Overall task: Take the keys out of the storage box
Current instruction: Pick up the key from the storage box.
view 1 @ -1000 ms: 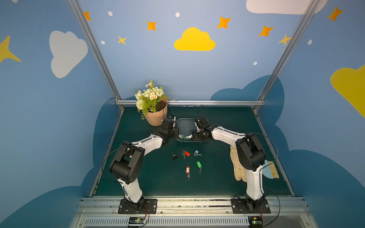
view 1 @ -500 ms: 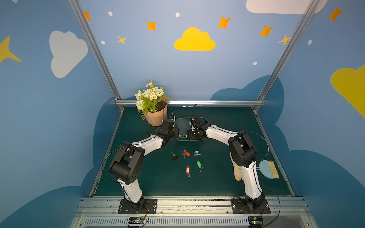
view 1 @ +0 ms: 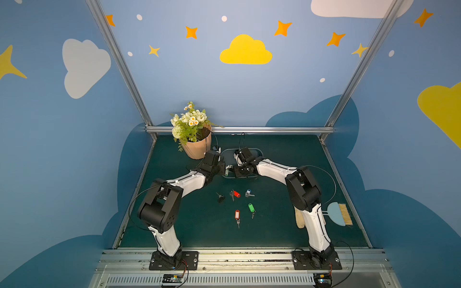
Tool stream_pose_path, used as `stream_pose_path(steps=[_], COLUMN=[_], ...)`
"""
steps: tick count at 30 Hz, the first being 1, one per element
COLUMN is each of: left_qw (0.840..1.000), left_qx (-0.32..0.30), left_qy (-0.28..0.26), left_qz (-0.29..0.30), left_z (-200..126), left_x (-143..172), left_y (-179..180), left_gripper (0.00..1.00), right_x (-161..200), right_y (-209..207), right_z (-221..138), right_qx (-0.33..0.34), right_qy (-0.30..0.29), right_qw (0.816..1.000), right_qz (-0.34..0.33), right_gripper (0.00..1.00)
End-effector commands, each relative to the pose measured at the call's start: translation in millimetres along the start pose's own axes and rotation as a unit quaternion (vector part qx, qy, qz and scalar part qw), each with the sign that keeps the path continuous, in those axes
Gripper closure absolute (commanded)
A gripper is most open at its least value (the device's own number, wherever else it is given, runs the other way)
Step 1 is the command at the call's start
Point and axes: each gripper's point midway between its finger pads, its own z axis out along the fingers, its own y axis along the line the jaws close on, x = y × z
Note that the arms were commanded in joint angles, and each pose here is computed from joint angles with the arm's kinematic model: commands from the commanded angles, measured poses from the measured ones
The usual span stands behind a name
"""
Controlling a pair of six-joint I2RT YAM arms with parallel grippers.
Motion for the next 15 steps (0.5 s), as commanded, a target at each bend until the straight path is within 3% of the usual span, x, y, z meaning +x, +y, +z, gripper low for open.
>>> stream_pose_path(steps=[1,15], left_qw=[1.0,0.999], left_qx=[0.013,-0.017], left_qy=[0.001,0.032], left_qz=[0.014,0.005], left_z=[-4.0,1.9], left_x=[-1.5,4.8], left_y=[-8.5,1.5], left_gripper=[0.98,0.98], right_x=[-7.2,-24.8], right_y=[-1.7,-5.7], right_z=[-9.2,-67.6], right_qx=[0.01,0.021], right_qy=[-0.023,-0.081], right_qw=[1.0,0.996], right_qz=[-0.013,-0.04], right_gripper=[1.0,1.0])
